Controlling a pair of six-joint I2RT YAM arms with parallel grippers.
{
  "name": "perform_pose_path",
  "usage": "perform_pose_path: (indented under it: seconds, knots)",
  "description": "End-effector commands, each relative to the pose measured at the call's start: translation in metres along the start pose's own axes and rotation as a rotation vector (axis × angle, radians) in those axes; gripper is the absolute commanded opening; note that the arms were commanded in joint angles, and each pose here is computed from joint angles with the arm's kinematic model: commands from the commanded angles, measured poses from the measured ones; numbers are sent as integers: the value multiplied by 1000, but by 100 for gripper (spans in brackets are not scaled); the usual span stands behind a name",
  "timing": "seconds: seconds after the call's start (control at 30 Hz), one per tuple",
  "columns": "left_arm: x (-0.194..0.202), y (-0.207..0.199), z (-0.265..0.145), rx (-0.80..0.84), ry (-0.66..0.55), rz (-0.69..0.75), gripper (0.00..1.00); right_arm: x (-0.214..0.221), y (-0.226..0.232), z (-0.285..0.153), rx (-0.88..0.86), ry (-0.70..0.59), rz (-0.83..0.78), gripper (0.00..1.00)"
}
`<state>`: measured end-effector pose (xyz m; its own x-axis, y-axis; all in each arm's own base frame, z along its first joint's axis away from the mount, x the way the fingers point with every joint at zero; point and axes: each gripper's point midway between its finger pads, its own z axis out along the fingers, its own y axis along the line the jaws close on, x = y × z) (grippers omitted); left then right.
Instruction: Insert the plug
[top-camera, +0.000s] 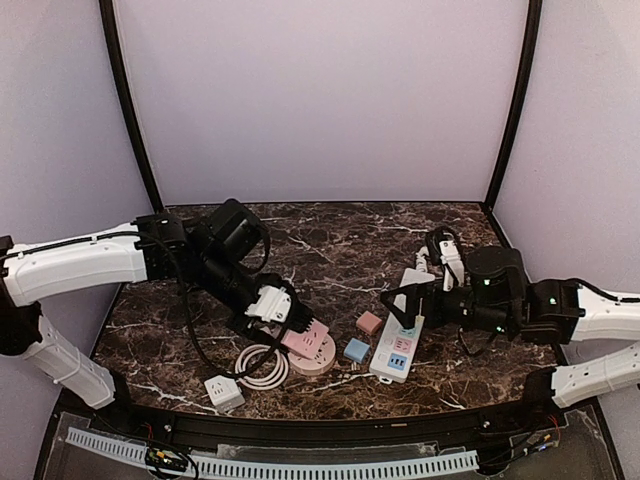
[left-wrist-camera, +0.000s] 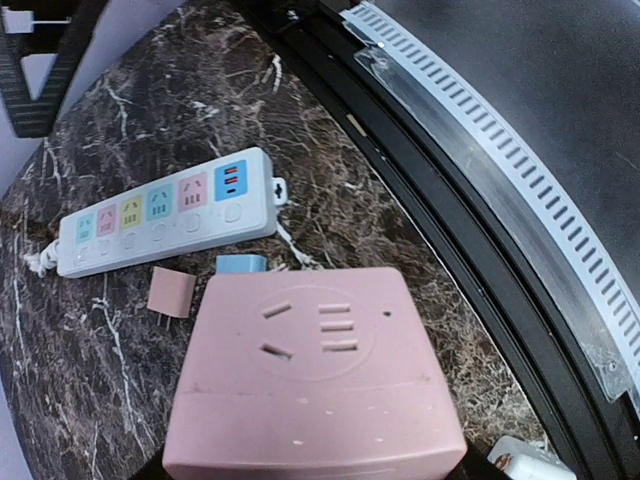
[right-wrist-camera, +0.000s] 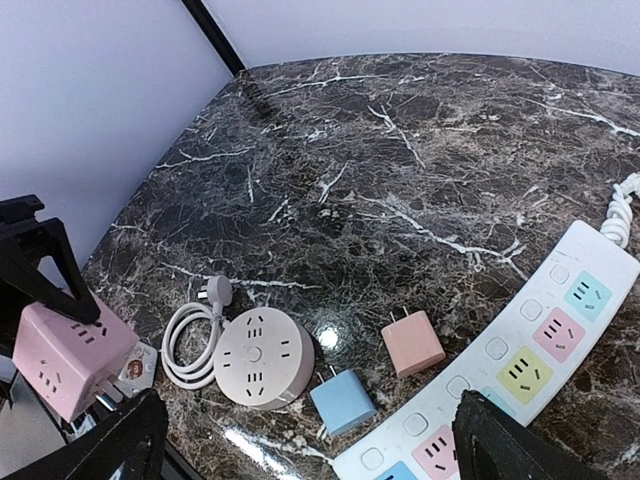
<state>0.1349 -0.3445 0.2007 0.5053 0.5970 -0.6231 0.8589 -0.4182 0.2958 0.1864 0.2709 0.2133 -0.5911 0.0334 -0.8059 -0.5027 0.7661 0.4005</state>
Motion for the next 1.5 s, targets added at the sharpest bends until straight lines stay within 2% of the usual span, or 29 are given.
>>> perform_pose_path:
  seconds: [0.0, 0.1, 0.2, 0.8, 1.1, 1.47]
  knots:
    - [11, -29, 10, 200, 77, 192, 1, -6, 4, -16, -19, -5, -29, 99]
    - [35, -28, 22, 301, 233, 217, 1, -11, 4, -26, -32, -24, -33, 99]
    - [50, -28, 31, 365, 307, 266, 1, -16, 2, -34, -40, -56, -32, 99]
    - [66, 10, 79, 343, 350, 399, 1, -18, 3, -40, -60, -70, -61, 99]
    - [72, 24, 86, 327, 391, 449, 1, -18, 3, -41, -61, -74, -69, 99]
    - [74, 16, 83, 385, 426, 471, 1, -17, 2, -39, -57, -73, -76, 99]
